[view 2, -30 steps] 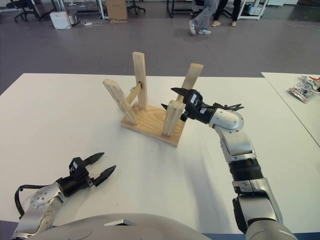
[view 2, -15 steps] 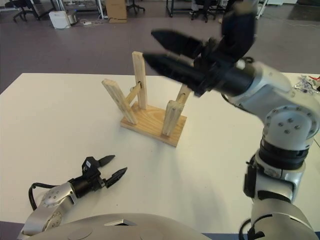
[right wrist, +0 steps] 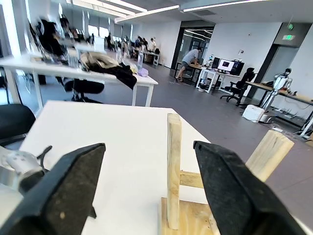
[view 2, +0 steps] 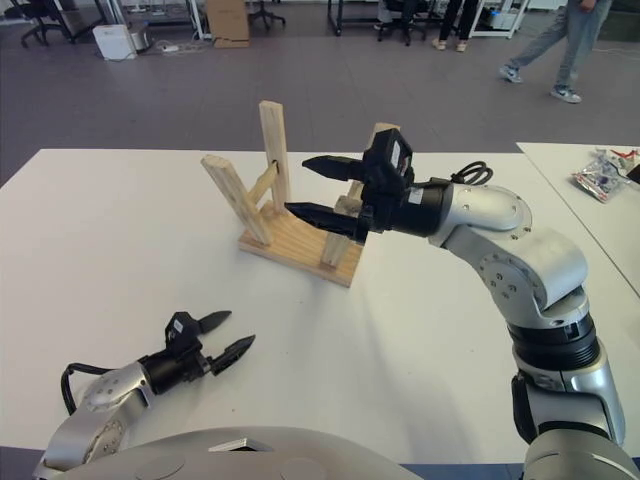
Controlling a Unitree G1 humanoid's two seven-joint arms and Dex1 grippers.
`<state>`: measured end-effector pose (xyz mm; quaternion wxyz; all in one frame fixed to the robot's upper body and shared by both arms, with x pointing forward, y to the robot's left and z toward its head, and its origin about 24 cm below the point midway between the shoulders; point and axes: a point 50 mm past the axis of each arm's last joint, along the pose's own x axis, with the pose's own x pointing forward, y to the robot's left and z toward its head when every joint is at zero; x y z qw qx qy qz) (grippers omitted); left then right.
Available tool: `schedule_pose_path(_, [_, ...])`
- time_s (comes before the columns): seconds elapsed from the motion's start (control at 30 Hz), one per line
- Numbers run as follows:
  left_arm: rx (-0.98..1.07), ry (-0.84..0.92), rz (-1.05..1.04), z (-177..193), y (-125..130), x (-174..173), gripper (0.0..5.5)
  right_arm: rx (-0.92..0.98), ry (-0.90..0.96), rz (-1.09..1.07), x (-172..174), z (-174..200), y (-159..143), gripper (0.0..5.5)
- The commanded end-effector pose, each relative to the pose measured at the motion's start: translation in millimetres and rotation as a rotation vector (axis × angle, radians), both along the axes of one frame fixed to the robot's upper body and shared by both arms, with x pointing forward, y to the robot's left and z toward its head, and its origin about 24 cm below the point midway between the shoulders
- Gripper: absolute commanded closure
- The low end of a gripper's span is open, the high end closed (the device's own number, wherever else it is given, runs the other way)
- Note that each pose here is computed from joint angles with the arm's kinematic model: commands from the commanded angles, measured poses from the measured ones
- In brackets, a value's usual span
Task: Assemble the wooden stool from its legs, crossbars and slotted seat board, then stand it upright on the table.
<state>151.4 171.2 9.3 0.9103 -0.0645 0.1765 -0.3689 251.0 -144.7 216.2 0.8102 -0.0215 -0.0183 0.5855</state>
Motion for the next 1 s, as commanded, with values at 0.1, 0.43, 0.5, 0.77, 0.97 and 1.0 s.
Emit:
schedule_pose_path(0.1, [0.048, -0.362, 0.218, 84.5, 96.1, 69.9, 1.27, 0.585, 0.065, -0.093, 32.7, 73.6, -40.2, 2.13])
schedule_pose_path(0.43, [0.245, -0.413, 0.337, 95.1, 117.7, 160.4, 1.96, 0.250, 0.086, -1.184, 74.8, -72.6, -147.6, 3.28])
schedule_pose_path(0.5, [0.341, -0.359, 0.304, 82.8, 113.0, 174.1, 2.32, -0.016, 0.142, -1.175, 73.7, -117.9, -127.5, 3.69])
schedule_pose_path(0.77, [0.409, -0.226, 0.101, 34.3, 68.3, 188.0, 3.98, -0.499, 0.158, -0.906, 74.8, -195.1, -58.2, 5.45])
schedule_pose_path(0.97, [0.305, -0.280, 0.025, 30.6, 35.7, 190.5, 5.20, -0.474, 0.150, -0.821, 93.3, -193.8, -40.0, 5.50])
schedule_pose_path(1.0, [0.282, -0.286, 0.028, 29.3, 31.8, 189.7, 5.38, -0.466, 0.152, -0.820, 95.5, -193.4, -39.1, 5.50])
